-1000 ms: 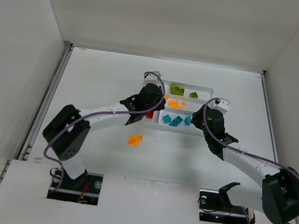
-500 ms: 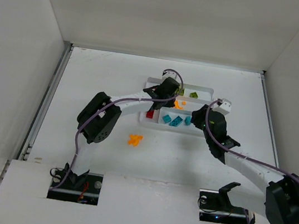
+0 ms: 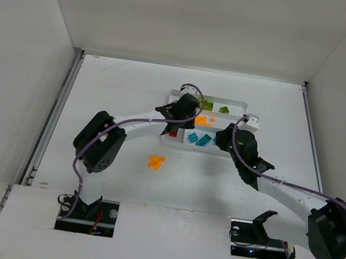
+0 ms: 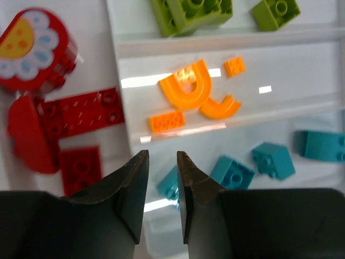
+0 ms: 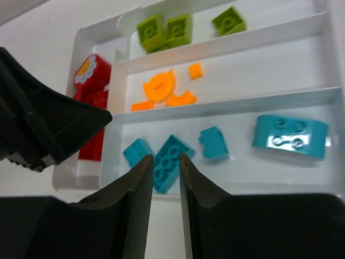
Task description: Sort the legos into containers by color
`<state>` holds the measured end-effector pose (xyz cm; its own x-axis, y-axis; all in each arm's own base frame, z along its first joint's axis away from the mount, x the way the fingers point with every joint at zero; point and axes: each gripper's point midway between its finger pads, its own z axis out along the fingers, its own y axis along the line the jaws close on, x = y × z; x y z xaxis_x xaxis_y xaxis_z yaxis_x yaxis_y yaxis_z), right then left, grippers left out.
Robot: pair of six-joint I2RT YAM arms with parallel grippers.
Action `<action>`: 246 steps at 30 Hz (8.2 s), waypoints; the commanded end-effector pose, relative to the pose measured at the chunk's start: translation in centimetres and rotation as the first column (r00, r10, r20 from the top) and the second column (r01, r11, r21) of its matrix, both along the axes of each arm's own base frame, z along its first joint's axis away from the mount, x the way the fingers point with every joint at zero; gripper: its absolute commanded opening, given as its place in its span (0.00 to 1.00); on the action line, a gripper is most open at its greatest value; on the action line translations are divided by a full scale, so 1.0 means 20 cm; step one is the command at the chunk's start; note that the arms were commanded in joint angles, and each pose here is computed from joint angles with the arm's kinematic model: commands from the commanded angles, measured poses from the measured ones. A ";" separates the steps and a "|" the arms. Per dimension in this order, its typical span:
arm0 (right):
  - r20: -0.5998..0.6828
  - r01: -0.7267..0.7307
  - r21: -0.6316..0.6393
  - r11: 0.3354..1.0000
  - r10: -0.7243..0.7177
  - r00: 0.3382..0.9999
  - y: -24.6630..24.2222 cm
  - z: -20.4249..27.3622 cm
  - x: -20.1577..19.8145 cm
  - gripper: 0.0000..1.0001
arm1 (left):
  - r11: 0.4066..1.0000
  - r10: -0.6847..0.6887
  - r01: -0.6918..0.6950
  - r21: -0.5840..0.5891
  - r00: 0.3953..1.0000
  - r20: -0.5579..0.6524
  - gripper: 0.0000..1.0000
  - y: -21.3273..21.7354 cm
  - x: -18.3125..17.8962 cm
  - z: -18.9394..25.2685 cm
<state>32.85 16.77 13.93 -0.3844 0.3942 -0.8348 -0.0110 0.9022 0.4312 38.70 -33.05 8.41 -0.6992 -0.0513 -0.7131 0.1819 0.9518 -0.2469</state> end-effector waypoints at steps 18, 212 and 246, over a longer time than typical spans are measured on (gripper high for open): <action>-0.195 -0.559 0.039 0.828 0.555 0.809 1.06 -0.28 -0.57 0.43 | 0.977 0.206 -0.203 -0.068 0.978 0.045 0.24 0.86 -0.76 -0.03; -0.119 -0.229 -0.173 0.958 0.211 0.970 0.34 -0.10 -0.04 0.28 | 0.958 0.130 -0.056 -0.281 0.958 0.254 0.15 0.10 -0.03 0.41; -0.115 -0.019 -0.129 0.991 0.004 0.993 0.23 -0.12 0.51 0.31 | 0.986 0.145 -0.124 -0.116 0.969 0.202 0.39 0.48 -0.36 0.22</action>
